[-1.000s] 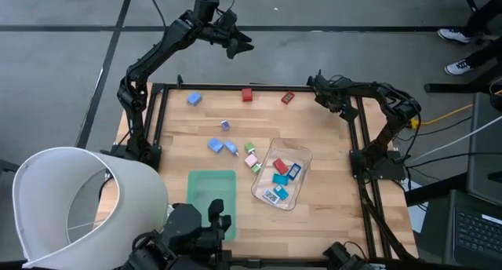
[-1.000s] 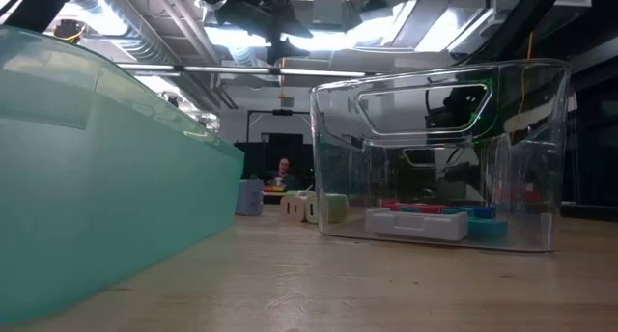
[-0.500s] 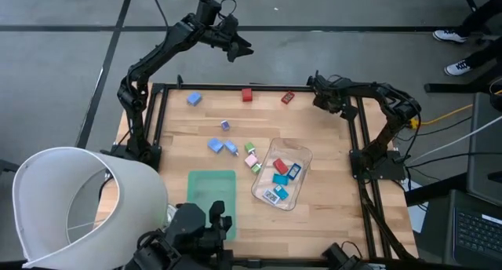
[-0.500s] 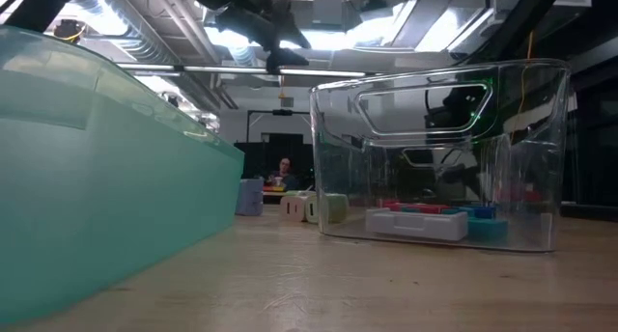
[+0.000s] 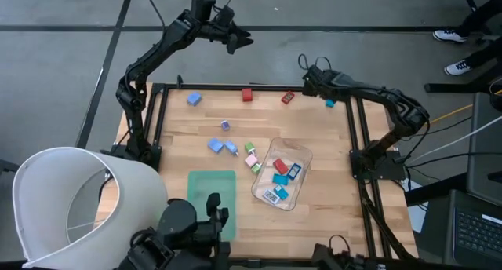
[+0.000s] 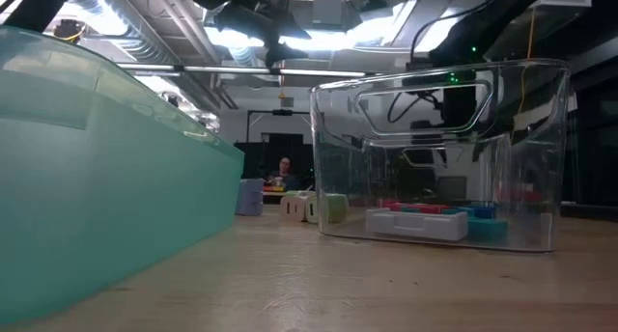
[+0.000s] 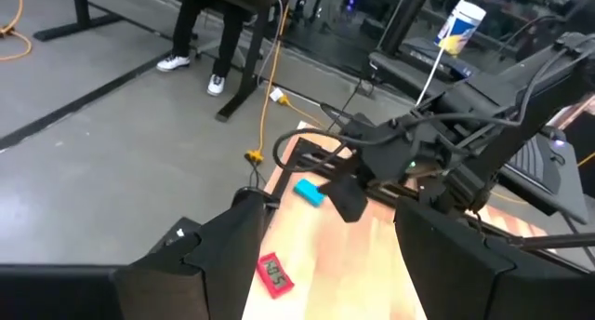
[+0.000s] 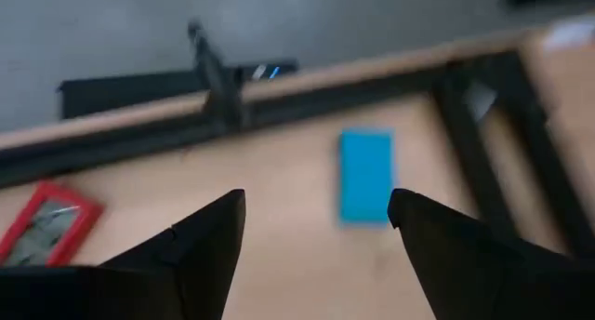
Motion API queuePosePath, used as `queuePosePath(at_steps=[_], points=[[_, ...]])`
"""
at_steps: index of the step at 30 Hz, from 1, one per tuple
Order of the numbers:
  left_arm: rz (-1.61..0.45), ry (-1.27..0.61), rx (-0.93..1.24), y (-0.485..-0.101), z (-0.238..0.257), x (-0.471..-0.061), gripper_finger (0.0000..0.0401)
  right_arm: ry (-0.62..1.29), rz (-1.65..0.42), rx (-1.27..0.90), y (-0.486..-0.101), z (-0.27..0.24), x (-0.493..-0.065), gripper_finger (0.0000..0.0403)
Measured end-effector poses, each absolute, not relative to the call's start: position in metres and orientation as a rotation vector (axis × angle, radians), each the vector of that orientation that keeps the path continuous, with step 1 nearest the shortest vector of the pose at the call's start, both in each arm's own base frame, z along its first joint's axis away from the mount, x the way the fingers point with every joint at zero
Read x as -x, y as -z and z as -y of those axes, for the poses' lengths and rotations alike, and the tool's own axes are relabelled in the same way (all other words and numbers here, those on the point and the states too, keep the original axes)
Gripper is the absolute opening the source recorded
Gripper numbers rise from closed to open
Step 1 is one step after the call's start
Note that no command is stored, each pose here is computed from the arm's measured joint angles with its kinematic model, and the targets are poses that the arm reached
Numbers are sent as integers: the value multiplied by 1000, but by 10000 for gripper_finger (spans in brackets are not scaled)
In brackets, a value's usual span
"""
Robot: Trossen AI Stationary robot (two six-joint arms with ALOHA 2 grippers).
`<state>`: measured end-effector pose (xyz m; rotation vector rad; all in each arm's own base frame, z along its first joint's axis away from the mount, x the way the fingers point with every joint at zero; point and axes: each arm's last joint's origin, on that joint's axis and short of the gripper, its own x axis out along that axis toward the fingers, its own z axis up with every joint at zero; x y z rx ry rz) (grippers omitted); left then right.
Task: Pick & Place Office items
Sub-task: Put the light blue digital clock into the transparent bin
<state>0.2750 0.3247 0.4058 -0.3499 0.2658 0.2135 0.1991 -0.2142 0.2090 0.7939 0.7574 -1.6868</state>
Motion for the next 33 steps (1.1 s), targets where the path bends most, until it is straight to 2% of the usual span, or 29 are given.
queuePosePath(at_steps=[4, 7, 12, 23, 29, 33], points=[[-241, -207, 322, -409, -326, -276, 239, 1682, -835, -632, -221, 224, -195, 283], [-237, -206, 315, -409, -326, -276, 239, 1684, -817, -652, -232, 230, -194, 277], [-238, -204, 309, -409, -325, -276, 239, 1576, -841, -718, -239, 234, -196, 265], [-240, -202, 298, -409, -325, -276, 239, 1458, -920, -560, -261, 241, -200, 254], [-241, -203, 296, -409, -325, -276, 239, 1352, -872, -746, -256, 256, -191, 247], [-241, -205, 296, -409, -325, -276, 239, 1339, -861, -906, -241, 266, -178, 265]])
